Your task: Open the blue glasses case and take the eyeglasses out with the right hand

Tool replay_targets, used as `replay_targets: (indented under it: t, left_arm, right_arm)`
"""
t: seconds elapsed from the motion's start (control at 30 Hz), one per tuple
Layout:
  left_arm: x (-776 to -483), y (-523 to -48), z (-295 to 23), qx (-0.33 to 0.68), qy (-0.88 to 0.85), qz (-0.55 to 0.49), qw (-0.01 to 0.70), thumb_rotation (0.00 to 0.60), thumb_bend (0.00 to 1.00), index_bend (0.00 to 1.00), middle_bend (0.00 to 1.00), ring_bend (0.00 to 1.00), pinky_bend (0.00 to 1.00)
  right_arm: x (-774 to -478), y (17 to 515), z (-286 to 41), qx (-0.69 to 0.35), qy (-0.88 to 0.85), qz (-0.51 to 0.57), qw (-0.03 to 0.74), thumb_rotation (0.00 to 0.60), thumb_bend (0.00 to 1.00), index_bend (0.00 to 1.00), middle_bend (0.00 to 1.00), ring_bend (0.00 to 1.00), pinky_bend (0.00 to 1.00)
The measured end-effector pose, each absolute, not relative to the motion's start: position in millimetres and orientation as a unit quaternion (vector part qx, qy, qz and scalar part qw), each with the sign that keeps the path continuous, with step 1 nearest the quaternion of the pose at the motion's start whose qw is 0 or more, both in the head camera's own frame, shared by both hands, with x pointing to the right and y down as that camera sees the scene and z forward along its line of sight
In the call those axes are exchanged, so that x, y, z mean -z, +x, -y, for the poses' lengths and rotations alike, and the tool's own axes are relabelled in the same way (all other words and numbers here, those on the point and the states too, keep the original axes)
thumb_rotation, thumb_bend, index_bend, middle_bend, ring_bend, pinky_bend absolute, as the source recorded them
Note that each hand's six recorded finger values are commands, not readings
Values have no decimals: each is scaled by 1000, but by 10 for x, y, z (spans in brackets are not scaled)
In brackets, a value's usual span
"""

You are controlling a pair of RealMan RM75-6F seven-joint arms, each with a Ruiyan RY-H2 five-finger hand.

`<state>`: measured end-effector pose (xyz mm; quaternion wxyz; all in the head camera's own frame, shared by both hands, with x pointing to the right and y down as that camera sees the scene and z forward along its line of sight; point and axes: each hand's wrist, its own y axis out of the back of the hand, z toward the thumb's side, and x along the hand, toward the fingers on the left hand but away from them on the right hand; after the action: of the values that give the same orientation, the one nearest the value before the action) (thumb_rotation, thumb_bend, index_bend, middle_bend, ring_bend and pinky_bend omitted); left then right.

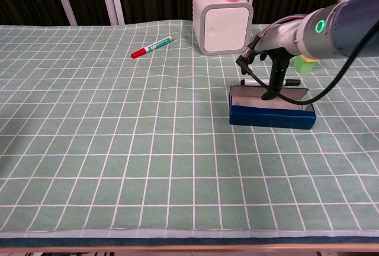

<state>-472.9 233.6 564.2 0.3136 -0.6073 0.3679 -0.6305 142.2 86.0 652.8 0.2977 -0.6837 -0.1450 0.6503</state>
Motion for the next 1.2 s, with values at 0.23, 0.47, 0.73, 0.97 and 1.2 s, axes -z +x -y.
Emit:
replay_targets:
  t: [0.23, 0.47, 0.73, 0.97, 1.2]
  left_arm:
    - [-5646, -4730, -2340, 632, -607, -368, 312, 600, 462, 154, 0, 0, 70]
    - [-5644, -4730, -2341, 632, -607, -367, 312, 600, 462, 154, 0, 0, 70]
    - [-5645, -4732, -2341, 632, -607, -368, 311, 600, 462, 154, 0, 0, 70]
    - [-5646, -4731, -2346, 632, -607, -368, 310, 600, 462, 154, 0, 0, 70]
    - [-5651, -4731, -2353, 633, -608, -367, 307, 600, 463, 154, 0, 0, 70]
  right_arm:
    - [-6448, 1585, -992, -647, -690, 134, 294, 600, 329, 218, 132, 116, 239]
    - [-6353, 1686, -1130, -635, -697, 137, 303, 600, 328, 217, 154, 118, 239]
    - [-6359, 1861, -1267, -638, -692, 146, 304, 600, 328, 217, 170, 143, 239]
    - [-6335, 1944, -1314, -643, -689, 145, 301, 600, 310, 204, 173, 149, 239]
    - [-6356, 2030, -1351, -658, -681, 134, 294, 600, 256, 202, 186, 149, 239]
